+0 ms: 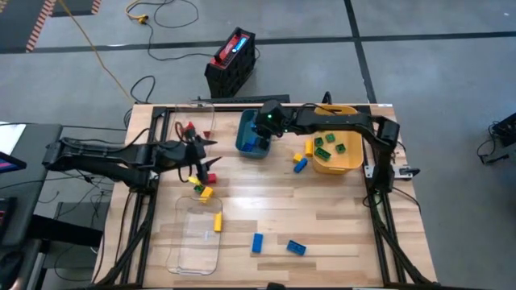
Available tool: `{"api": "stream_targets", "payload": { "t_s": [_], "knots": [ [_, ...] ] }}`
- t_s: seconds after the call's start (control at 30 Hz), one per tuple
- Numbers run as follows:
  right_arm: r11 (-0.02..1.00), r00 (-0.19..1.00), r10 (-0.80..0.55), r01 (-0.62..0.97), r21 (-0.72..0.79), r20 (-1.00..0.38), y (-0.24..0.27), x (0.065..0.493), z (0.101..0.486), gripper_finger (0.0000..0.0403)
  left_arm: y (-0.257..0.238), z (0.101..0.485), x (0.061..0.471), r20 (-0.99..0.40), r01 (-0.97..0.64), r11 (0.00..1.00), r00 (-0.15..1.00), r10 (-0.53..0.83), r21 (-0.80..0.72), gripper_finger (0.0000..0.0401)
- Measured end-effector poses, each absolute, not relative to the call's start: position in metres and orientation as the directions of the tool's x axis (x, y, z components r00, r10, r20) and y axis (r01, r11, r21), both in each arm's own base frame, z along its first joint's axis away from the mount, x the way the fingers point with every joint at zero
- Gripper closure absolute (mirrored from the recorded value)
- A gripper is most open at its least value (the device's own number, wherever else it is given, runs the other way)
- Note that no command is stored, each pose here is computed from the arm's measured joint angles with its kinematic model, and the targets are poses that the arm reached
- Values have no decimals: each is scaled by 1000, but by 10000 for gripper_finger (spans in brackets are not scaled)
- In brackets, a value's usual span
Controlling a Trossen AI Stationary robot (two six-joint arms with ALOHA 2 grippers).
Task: Sort blocks
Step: Put the blue game piece into the blue bin
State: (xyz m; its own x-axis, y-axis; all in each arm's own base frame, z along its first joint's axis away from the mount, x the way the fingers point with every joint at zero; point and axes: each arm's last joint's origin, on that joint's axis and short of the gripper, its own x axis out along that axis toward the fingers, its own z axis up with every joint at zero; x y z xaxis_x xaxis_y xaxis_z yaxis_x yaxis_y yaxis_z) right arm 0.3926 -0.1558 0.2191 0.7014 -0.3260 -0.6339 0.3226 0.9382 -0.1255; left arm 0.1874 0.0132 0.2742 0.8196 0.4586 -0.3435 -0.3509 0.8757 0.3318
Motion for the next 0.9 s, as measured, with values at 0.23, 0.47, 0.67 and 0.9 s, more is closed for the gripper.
{"api": "stream_targets", "payload": {
  "t_s": [0.23, 0.47, 0.67, 0.9],
  "knots": [
    [940, 650, -311, 319, -122, -693, -162, 394, 197, 248, 13, 279, 195, -285, -365, 899, 859, 425, 241, 153],
    [940, 640, -305, 323, -113, -706, -161, 391, 198, 171, 11, 275, 205, -282, -347, 917, 875, 392, 199, 153],
    [946, 635, -283, 307, -102, -719, -155, 394, 202, 153, 11, 275, 205, -284, -344, 918, 876, 390, 199, 153],
    [925, 595, -362, 323, -200, -717, -143, 404, 226, 154, 11, 276, 205, -282, -342, 917, 877, 390, 207, 153]
  ]
}}
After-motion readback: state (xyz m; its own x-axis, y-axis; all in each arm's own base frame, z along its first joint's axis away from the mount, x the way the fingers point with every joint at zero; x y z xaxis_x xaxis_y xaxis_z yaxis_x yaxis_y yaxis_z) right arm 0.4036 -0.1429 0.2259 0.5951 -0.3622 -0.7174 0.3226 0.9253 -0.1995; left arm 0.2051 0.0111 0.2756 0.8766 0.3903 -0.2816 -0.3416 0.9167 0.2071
